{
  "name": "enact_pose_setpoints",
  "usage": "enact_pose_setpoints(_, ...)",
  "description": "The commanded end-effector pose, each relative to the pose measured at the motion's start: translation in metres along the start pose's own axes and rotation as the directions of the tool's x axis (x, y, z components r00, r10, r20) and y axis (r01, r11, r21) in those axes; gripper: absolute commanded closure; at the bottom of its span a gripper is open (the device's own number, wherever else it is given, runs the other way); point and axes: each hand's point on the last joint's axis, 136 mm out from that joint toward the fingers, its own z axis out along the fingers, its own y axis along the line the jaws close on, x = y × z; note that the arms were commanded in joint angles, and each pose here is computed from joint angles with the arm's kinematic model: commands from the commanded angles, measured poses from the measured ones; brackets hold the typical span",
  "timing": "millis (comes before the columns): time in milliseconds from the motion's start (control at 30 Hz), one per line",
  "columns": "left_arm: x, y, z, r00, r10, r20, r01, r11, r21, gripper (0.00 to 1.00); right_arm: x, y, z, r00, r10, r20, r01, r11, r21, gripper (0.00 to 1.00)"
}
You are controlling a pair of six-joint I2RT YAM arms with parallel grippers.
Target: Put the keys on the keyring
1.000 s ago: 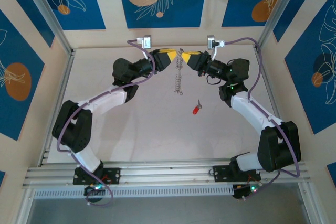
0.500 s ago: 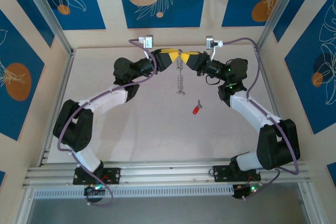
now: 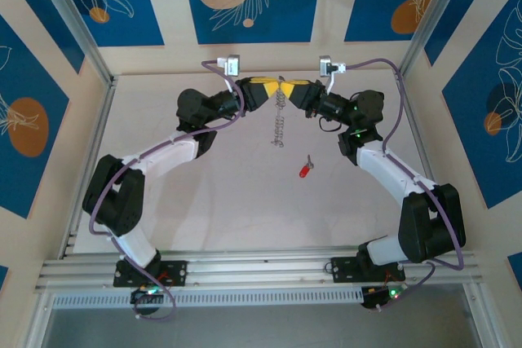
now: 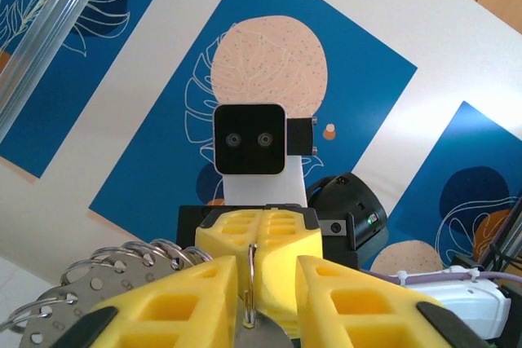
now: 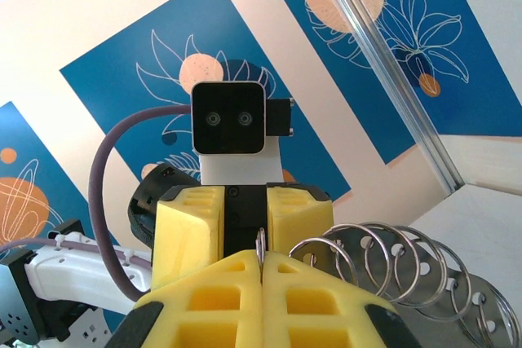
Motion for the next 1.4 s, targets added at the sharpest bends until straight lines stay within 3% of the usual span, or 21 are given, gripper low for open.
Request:
enact_pose_setpoints(0, 0.002, -0.010, 0.005, 0.998, 0.048, -0.027, -0.047, 0.998, 0.040, 0.83, -0.013, 0.008, 0.000, 0.998, -0.034, 0.043, 0.035, 0.999, -0.006, 1.00)
enact_pose_setpoints(133, 0.005, -0.010, 0.007, 0.998, 0.054, -0.043, -0.052, 0.998, 0.041, 0.88, -0.012, 0.007, 0.001, 0.999, -0.032, 0.040, 0.032, 0.999, -0.007, 1.00)
enact_pose_setpoints(500, 0.006, -0.012, 0.012, 0.995, 0.075, -0.059, -0.072, 0.996, 0.046, 0.89, -0.009, 0.008, 0.001, 0.999, -0.027, 0.028, 0.027, 1.000, -0.012, 1.00)
enact_pose_setpoints(633, 0.007, -0.014, 0.015, 0.993, 0.090, -0.076, -0.087, 0.995, 0.050, 1.00, -0.008, 0.010, 0.002, 0.999, -0.027, 0.018, 0.027, 0.999, -0.018, 1.00)
enact_pose_setpoints(833, 0.010, -0.018, 0.017, 0.988, 0.124, -0.096, -0.120, 0.991, 0.056, 1.00, -0.009, 0.012, 0.002, 1.000, -0.022, 0.012, 0.023, 1.000, -0.016, 1.00)
enact_pose_setpoints(867, 0.010, -0.018, 0.016, 0.986, 0.133, -0.097, -0.128, 0.990, 0.054, 1.00, -0.010, 0.012, 0.002, 1.000, -0.021, 0.013, 0.021, 1.000, -0.012, 0.98)
enact_pose_setpoints(1000, 0.009, -0.021, 0.013, 0.980, 0.178, -0.092, -0.175, 0.984, 0.037, 1.00, -0.019, 0.014, -0.007, 0.999, -0.015, 0.036, 0.014, 1.000, 0.011, 0.66)
enact_pose_setpoints(1067, 0.008, -0.022, 0.011, 0.975, 0.202, -0.089, -0.200, 0.979, 0.024, 1.00, -0.025, 0.018, -0.016, 0.999, -0.021, 0.048, 0.019, 0.999, 0.029, 0.57)
enact_pose_setpoints(1167, 0.005, -0.028, 0.008, 0.967, 0.242, -0.078, -0.241, 0.970, 0.017, 1.00, -0.030, 0.024, -0.032, 0.997, -0.037, 0.061, 0.032, 0.996, 0.081, 0.52)
enact_pose_setpoints(1367, -0.004, -0.044, 0.001, 0.936, 0.348, -0.052, -0.348, 0.937, 0.006, 1.00, -0.025, 0.027, -0.067, 0.996, -0.045, 0.075, 0.025, 0.969, 0.247, 0.50)
